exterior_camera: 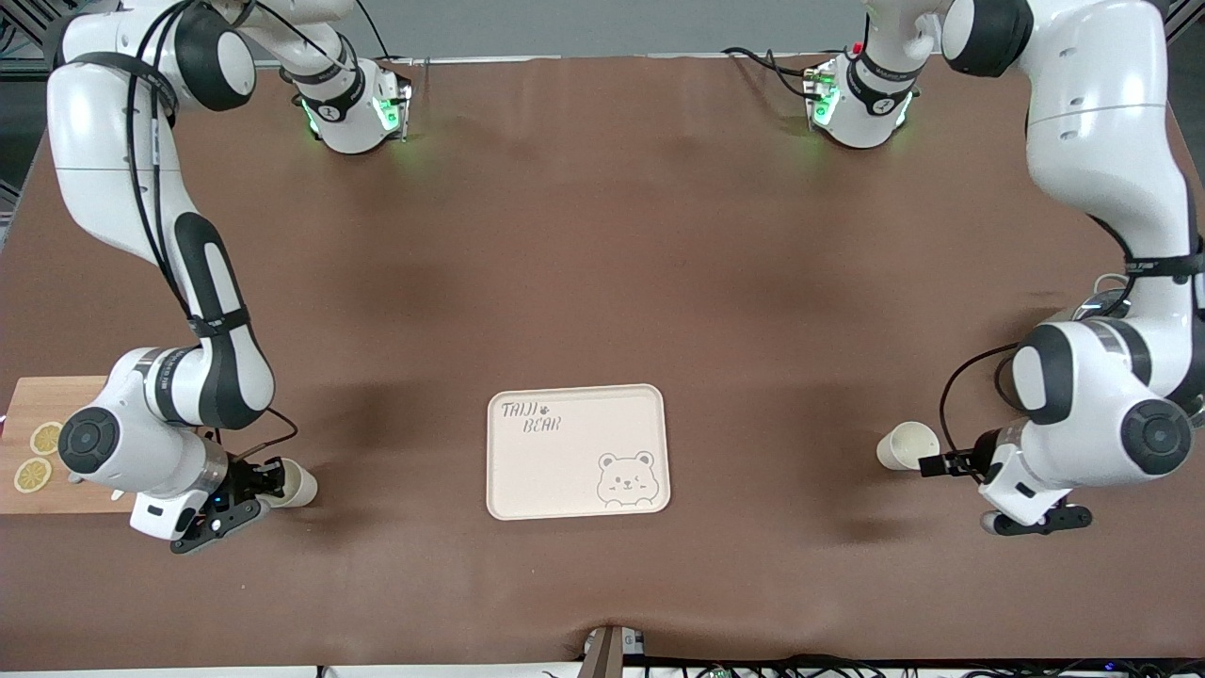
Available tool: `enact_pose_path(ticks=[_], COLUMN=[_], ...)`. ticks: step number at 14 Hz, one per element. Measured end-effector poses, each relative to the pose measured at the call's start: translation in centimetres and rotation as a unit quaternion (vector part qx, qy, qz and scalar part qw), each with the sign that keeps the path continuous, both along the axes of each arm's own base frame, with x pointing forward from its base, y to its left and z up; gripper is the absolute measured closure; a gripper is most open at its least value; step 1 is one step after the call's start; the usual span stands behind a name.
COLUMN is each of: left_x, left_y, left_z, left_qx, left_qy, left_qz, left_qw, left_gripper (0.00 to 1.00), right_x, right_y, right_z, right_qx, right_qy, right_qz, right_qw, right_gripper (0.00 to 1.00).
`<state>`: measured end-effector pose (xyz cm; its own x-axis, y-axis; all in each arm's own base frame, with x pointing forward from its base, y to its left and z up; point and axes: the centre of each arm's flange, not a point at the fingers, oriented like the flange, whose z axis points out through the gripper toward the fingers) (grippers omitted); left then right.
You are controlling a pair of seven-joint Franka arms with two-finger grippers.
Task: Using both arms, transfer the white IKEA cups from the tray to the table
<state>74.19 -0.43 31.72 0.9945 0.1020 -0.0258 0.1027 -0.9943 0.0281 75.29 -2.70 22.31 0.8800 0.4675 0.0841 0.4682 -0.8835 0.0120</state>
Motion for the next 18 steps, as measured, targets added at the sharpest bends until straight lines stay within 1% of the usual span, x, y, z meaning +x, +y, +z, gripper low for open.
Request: enact_pose_path(ticks=[3,4,6,7,9,13,14,16,18], left_x=[-1.0,-1.5,-2.8,-3.7,-5.7,-9.0,-9.7,-10.9,-12.2], left_y=[0.0,-0.1,-0.1,-0.1,-0.2,-0.4,-0.4,-0.2,0.0], left_z=[5.4,7.3,11.5,13.8,18.0,23.7,24.8,27.1,29.2], left_qx=[-0.004,-0.005,-0.009,-0.011,-0.014,-0.019,-0.019,-0.021,-0.021], left_qy=[0.000,0.001,0.006,0.010,0.017,0.029,0.031,0.022,0.017], left_qz=[-0.001,-0.001,-0.003,-0.004,-0.006,-0.011,-0.011,-0.012,-0.011], left_qw=[1.000,1.000,1.000,1.000,1.000,0.999,0.999,0.999,1.000], left_gripper=[0.00,0.00,0.00,0.00,0.00,0.00,0.00,0.00,0.00], right_x=[0.0,0.1,0.4,0.6,0.8,1.0,0.7,-0.4,-2.8], right_y=[0.0,0.0,0.1,0.2,0.3,0.4,0.4,0.5,0.8], right_z=[0.0,0.1,0.8,1.4,3.4,12.0,14.4,19.9,26.1], right_qx=[0.000,0.000,0.001,0.001,0.004,0.007,0.007,0.007,0.009], right_qy=[-0.001,-0.002,-0.008,-0.008,0.009,0.047,0.051,0.052,0.066], right_qz=[0.000,0.000,0.001,0.001,0.004,0.009,0.010,0.006,-0.034], right_qw=[1.000,1.000,1.000,1.000,1.000,0.999,0.999,0.999,0.997], right_gripper=[0.30,0.19,0.00,0.00,0.00,0.00,0.00,0.00,0.00])
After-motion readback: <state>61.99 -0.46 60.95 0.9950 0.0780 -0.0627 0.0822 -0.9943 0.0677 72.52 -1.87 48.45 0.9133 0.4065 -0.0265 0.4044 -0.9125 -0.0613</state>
